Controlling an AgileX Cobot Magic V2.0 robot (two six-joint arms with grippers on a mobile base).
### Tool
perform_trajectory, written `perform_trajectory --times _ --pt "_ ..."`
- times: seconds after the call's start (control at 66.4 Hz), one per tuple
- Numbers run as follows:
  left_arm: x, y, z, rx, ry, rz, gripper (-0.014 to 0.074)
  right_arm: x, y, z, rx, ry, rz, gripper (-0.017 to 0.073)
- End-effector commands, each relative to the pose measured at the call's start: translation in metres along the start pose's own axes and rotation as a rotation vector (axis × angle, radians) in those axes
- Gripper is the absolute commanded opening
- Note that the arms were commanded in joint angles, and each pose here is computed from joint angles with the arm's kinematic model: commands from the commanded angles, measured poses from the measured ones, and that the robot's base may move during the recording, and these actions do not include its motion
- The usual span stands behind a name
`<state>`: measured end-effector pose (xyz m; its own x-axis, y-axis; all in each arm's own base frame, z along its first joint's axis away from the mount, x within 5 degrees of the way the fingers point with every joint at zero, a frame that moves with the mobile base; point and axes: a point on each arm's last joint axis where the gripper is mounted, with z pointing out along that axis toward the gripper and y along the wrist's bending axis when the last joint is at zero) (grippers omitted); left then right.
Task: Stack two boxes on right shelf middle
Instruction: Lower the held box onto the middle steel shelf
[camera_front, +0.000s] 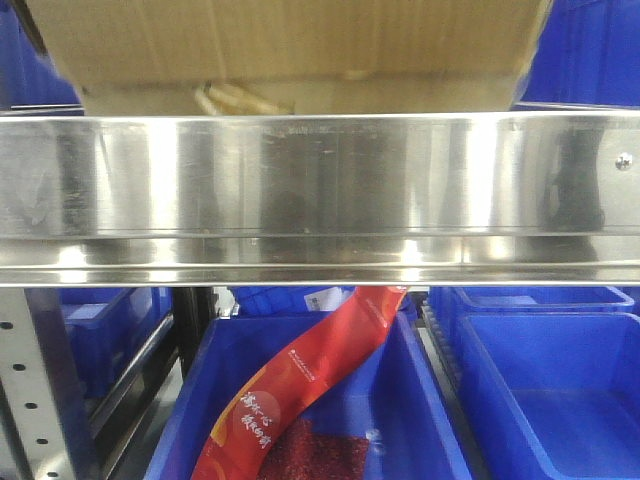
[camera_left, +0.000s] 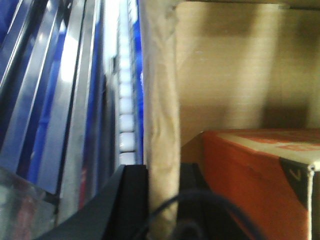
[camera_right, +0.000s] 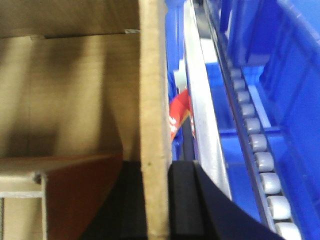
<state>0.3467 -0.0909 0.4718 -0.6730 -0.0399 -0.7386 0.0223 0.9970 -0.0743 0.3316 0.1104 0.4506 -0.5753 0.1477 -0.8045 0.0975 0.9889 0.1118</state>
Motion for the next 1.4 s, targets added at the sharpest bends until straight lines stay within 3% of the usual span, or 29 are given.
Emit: perform_trajectory --times 0.0,0.346,0.422,0.557,0.663,0.828,1.039,1.114,1.22,1.34,1.385 --pt "-0.008 -0.003 0.003 0.027 -0.027 0.009 -0.0111 -0.004 0.001 0.004 -0.007 -0.023 -0.003 -0.0151" --pt "-0.012 -0.005 0.008 0.030 -0.036 0.008 -0.0104 -0.002 0.007 0.020 -0.012 -0.017 -0.016 -0.0148" --pt "-0.012 -0.005 0.008 0.030 -0.036 0.008 -0.0020 -0.002 0.007 0.020 -0.012 -0.017 -0.016 -0.0046" --pt "-0.012 -0.005 0.008 0.030 -0.036 0.008 0.0230 -0.002 0.007 0.020 -0.014 -0.018 -0.016 0.0283" --pt "-0.012 -0.004 0.008 0.024 -0.037 0.010 0.0356 -0.003 0.007 0.020 -0.014 -0.035 -0.022 0.0453" --pt "-0.016 -0.004 0.002 0.028 -0.063 0.007 0.0412 -0.005 0.004 0.015 -0.003 -0.051 -0.028 0.0544" --pt "-0.030 -0.003 -0.034 0.057 -0.180 -0.009 0.0396 -0.014 -0.004 -0.015 -0.021 -0.107 -0.012 0.0536" --pt "-0.033 -0.002 -0.041 0.063 -0.206 -0.013 0.0346 -0.017 -0.008 -0.025 -0.013 -0.138 -0.027 0.0476" --pt "-0.033 -0.002 -0.042 0.063 -0.208 -0.013 0.0162 -0.019 -0.011 -0.028 0.012 -0.160 -0.044 0.0252" --pt "-0.033 -0.002 -0.042 0.063 -0.208 -0.013 -0.0110 -0.018 -0.013 -0.028 0.028 -0.143 -0.043 -0.0160" --pt "-0.033 -0.002 -0.042 0.063 -0.208 -0.013 -0.0111 -0.016 -0.014 -0.029 0.034 -0.126 -0.038 -0.0165"
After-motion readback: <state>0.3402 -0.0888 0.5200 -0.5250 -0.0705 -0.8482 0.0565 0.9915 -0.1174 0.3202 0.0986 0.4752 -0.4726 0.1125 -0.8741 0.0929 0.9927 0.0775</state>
